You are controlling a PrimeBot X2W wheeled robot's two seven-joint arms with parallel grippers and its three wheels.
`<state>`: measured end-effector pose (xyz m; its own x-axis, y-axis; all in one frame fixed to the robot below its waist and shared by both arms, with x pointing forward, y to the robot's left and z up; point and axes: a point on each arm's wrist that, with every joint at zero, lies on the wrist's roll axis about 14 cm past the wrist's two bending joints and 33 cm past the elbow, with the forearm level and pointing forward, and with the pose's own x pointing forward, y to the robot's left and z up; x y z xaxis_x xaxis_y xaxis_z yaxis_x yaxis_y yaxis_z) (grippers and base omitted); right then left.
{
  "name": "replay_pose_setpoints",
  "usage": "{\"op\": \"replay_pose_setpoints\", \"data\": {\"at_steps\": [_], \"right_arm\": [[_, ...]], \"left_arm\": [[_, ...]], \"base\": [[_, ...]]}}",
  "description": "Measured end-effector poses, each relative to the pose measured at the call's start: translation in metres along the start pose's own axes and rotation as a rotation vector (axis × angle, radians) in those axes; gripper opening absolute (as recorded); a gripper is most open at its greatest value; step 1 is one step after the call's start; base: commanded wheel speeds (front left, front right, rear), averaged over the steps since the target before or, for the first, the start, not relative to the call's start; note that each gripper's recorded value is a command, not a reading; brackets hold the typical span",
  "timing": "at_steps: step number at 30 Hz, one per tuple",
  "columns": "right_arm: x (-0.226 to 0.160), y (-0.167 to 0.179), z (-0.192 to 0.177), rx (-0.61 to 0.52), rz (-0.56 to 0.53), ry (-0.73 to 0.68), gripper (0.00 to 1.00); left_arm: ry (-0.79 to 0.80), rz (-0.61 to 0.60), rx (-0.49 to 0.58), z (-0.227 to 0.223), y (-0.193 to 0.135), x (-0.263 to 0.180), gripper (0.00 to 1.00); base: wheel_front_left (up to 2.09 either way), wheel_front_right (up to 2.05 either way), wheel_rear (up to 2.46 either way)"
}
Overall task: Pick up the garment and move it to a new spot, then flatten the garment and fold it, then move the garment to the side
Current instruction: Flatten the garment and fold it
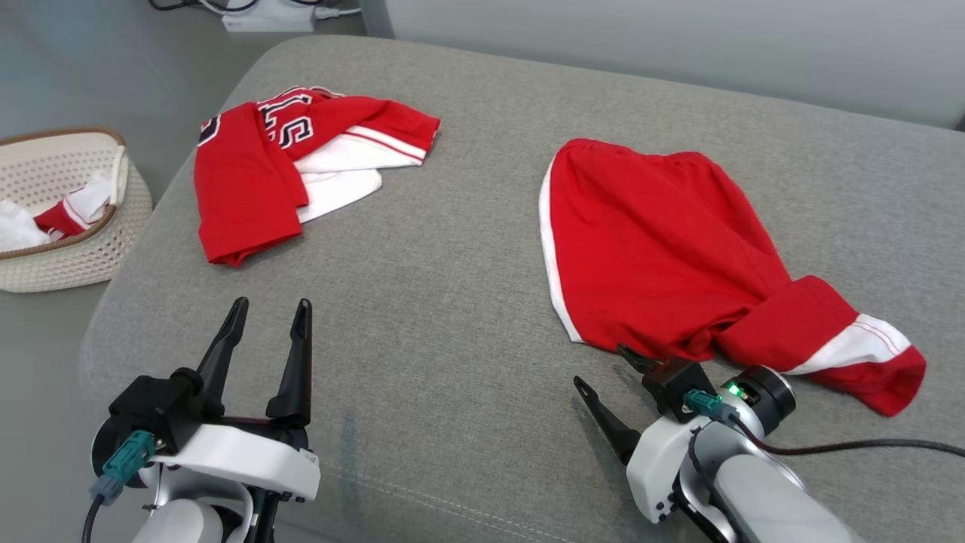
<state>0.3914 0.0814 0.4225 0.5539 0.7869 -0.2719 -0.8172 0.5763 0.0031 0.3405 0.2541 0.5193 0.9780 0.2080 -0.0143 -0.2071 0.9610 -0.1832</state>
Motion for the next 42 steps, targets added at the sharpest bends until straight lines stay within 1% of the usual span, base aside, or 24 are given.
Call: {"op": "replay_pose_setpoints", "data": {"at_steps": [4, 10, 11, 12, 13, 14, 20, 23, 29, 34, 37, 40, 42], "right_arm": [[0.020, -0.002, -0.016, -0.025, 0.034, 0.067, 1.00], [0.038, -0.019, -0.031, -0.032, 0.020, 0.121, 1.00], [0.039, -0.021, -0.033, -0.036, 0.017, 0.130, 0.60], [0.041, -0.021, -0.032, -0.033, 0.016, 0.130, 0.38], [0.043, -0.022, -0.032, -0.031, 0.014, 0.130, 0.38], [0.044, -0.022, -0.030, -0.030, 0.012, 0.128, 0.00], [0.040, -0.022, -0.029, -0.033, 0.006, 0.127, 0.00], [0.037, -0.018, -0.027, 0.001, 0.007, 0.115, 0.00], [0.022, 0.003, -0.021, 0.153, 0.029, 0.089, 0.00], [-0.009, -0.009, -0.027, 0.256, 0.006, 0.117, 0.00], [-0.036, -0.009, -0.027, 0.365, 0.010, 0.143, 0.00], [-0.055, -0.005, -0.017, 0.491, 0.025, 0.130, 0.00], [-0.068, -0.012, -0.012, 0.552, 0.011, 0.114, 0.00]], "left_arm": [[0.009, 0.026, 0.004, -0.006, 0.008, 0.000, 1.00], [0.017, 0.047, 0.003, -0.013, 0.013, 0.005, 1.00], [0.020, 0.046, 0.005, -0.014, 0.014, 0.006, 1.00], [0.019, 0.049, 0.007, -0.014, 0.015, 0.007, 1.00], [0.022, 0.050, 0.008, -0.015, 0.015, 0.008, 1.00], [0.022, 0.051, 0.007, -0.016, 0.015, 0.008, 1.00], [0.025, 0.035, -0.002, -0.021, 0.010, 0.011, 1.00], [0.024, 0.023, -0.004, -0.021, 0.006, 0.013, 1.00], [0.020, -0.015, 0.002, -0.020, -0.002, 0.019, 1.00], [0.016, -0.049, 0.002, -0.020, -0.012, 0.026, 1.00], [0.015, -0.082, 0.012, -0.017, -0.021, 0.031, 1.00], [0.017, -0.102, 0.011, -0.017, -0.028, 0.033, 1.00], [0.027, -0.108, 0.010, -0.019, -0.031, 0.033, 1.00]], "base": [[0.00, 0.00, 0.00], [0.00, 0.00, 0.00], [0.00, 0.00, 0.00], [0.00, 0.00, 0.00], [0.00, 0.00, 0.00], [0.00, 0.00, 0.00], [0.00, 0.00, 0.00], [0.00, 0.00, 0.00], [0.00, 0.00, 0.00], [0.00, 0.00, 0.00], [0.00, 0.00, 0.00], [0.00, 0.00, 0.00], [0.00, 0.00, 0.00]]}}
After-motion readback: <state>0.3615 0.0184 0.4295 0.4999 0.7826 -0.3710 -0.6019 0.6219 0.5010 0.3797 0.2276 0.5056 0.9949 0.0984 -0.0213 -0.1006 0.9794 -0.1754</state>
